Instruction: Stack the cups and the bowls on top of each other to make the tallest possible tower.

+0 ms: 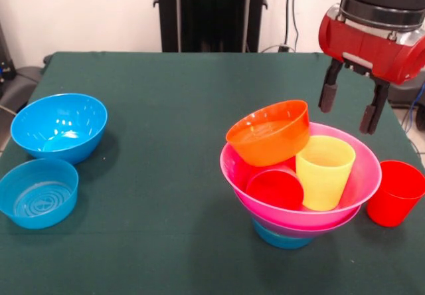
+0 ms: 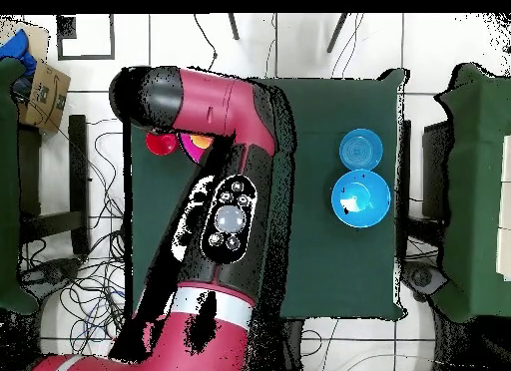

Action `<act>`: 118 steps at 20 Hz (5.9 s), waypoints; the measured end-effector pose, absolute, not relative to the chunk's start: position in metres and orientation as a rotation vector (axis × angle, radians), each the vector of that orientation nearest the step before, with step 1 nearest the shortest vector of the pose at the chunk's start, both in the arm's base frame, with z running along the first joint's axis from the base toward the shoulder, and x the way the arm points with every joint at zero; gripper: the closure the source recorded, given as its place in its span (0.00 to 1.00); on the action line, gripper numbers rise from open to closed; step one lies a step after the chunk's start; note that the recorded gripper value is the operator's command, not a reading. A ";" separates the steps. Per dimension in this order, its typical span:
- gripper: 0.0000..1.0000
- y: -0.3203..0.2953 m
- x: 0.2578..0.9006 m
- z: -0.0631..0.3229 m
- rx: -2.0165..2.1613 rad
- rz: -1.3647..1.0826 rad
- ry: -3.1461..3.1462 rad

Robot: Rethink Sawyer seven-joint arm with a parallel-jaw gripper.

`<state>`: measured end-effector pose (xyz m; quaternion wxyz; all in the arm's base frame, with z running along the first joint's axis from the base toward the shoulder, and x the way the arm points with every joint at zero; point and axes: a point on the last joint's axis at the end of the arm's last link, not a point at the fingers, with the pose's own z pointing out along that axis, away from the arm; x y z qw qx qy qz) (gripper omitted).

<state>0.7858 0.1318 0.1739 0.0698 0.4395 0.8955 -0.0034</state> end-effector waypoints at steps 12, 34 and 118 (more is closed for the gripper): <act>0.00 0.091 0.797 0.213 1.369 0.052 2.594; 0.00 -0.056 0.796 0.192 1.436 0.073 2.485; 0.00 -0.110 0.737 0.125 0.899 0.155 2.737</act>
